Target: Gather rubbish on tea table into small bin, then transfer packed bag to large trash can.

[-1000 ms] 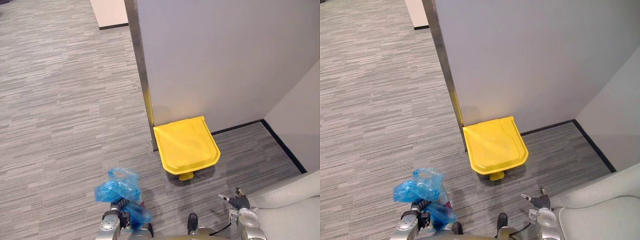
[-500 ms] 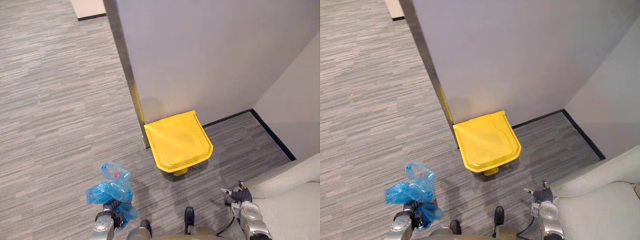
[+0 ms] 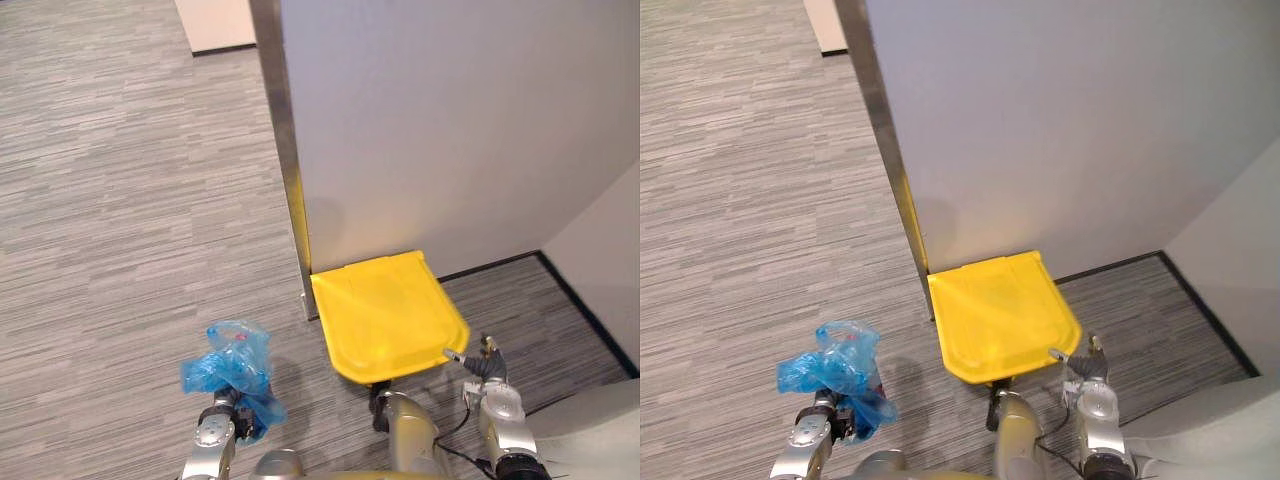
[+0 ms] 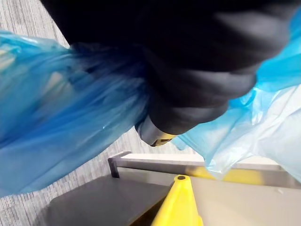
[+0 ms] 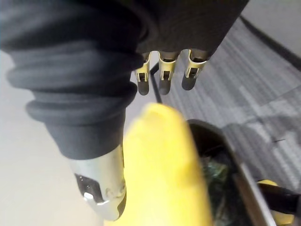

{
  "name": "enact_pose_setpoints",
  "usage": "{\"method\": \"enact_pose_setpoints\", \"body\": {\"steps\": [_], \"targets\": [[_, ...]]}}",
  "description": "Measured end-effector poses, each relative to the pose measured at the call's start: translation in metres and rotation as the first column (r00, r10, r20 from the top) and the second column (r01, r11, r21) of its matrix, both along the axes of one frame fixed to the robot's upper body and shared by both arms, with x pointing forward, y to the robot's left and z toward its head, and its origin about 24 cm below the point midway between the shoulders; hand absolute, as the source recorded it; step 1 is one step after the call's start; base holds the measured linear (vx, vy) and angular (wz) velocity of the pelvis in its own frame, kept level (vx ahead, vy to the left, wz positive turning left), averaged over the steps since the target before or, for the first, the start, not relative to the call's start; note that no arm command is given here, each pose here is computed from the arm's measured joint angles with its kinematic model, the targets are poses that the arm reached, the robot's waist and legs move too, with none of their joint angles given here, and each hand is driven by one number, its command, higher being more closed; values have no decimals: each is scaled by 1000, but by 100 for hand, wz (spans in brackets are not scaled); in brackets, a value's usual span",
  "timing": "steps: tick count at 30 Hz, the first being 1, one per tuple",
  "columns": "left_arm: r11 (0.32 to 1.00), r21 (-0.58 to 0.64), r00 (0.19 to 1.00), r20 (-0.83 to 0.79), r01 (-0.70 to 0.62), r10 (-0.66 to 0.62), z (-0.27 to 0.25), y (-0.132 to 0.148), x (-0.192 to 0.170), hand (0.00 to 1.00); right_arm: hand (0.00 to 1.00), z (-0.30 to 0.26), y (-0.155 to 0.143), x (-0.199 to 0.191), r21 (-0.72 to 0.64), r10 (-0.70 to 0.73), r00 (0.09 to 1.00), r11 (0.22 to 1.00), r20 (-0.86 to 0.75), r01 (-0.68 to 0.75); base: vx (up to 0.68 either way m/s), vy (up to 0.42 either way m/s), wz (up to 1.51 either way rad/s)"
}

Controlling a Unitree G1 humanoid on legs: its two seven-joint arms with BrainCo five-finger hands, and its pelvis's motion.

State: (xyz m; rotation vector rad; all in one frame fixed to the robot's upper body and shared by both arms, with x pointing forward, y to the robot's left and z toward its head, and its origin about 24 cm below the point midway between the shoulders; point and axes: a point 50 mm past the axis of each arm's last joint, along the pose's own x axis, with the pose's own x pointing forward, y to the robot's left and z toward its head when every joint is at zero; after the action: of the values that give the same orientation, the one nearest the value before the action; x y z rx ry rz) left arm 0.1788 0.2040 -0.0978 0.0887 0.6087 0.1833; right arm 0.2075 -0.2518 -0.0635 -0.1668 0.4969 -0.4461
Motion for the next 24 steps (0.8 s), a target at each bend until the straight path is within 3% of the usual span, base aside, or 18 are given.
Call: {"method": "enact_pose_setpoints", "body": {"steps": [12, 17, 24], "targets": [[999, -30, 999, 48, 18, -17, 7, -12, 16, 100, 0, -3, 5, -9, 72, -68, 997, 995, 24, 66, 90, -84, 5], [999, -30, 999, 41, 20, -19, 6, -12, 13, 100, 0, -20, 34, -12, 105, 75, 995, 992, -58, -69, -125, -69, 24], [998, -27, 997, 60, 53, -51, 9, -18, 21, 100, 0, -3, 63, 22, 79, 253, 967, 964, 14, -253, -14, -77, 44]]}}
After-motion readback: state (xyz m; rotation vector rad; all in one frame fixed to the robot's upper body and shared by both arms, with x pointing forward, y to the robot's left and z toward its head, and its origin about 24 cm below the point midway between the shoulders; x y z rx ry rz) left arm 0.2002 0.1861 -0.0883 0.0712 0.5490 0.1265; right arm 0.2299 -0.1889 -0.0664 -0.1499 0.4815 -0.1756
